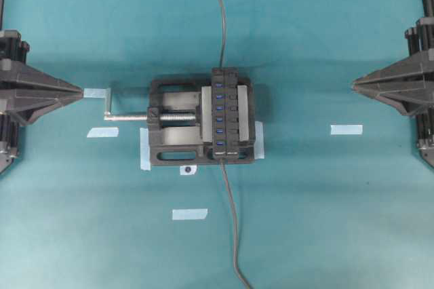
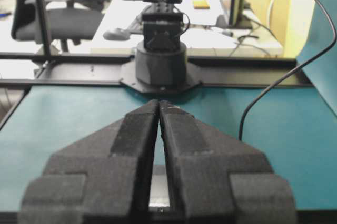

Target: Insert the USB into the center port of the fixed hub

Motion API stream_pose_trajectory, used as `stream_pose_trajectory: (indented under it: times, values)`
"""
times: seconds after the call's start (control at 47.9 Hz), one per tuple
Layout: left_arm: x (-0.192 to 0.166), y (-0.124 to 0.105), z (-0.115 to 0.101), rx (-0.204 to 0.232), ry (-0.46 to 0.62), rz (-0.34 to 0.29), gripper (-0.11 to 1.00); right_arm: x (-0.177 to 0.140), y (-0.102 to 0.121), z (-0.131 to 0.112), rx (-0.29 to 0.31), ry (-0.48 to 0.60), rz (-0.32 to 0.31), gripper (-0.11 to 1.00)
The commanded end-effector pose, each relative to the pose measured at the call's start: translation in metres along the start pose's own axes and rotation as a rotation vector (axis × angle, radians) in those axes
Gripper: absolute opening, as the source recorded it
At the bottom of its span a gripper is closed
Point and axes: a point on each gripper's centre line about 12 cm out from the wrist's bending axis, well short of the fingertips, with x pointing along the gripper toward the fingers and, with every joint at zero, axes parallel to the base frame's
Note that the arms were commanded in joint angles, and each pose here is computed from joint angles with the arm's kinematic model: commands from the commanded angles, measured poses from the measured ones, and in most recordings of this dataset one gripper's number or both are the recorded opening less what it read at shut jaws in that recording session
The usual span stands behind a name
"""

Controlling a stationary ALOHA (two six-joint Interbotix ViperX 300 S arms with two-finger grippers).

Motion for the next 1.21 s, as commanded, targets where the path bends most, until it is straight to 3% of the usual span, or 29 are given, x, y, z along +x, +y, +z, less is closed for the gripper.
stream_pose_trajectory:
  times: [0.0, 0.083, 0.167, 0.292, 0.709, 0.897, 1.189]
  values:
    - [0.001, 0.001, -0.003, -0.003, 0.018, 0.003, 0.13, 0.001, -0.002, 0.000, 0.021, -0.006, -0.009, 0.16]
    - [-0.001, 0.001, -0.003, -0.015, 0.031, 0.003, 0.04, -0.004, -0.004, -0.005, 0.070, -0.010, -0.027, 0.20]
    - [-0.002, 0.001, -0.001, -0.020, 0.038, 0.003, 0.00, -0.008, -0.005, -0.006, 0.126, -0.018, -0.034, 0.09]
    - [-0.003, 0.000, 0.000, -0.020, 0.060, 0.002, 0.00, -0.013, -0.007, -0.002, 0.165, -0.029, -0.041, 0.02]
    - [0.004, 0.001, -0.002, -0.020, 0.164, 0.006, 0.00, -0.007, -0.013, -0.005, 0.184, 0.186, -0.084, 0.01]
    - [0.005, 0.001, 0.003, -0.021, 0.163, 0.006, 0.00, 0.001, -0.021, -0.002, 0.192, 0.286, -0.124, 0.01]
    - [0.005, 0.001, 0.000, -0.025, 0.215, 0.006, 0.00, 0.023, -0.030, -0.009, 0.160, 0.440, -0.159, 0.01]
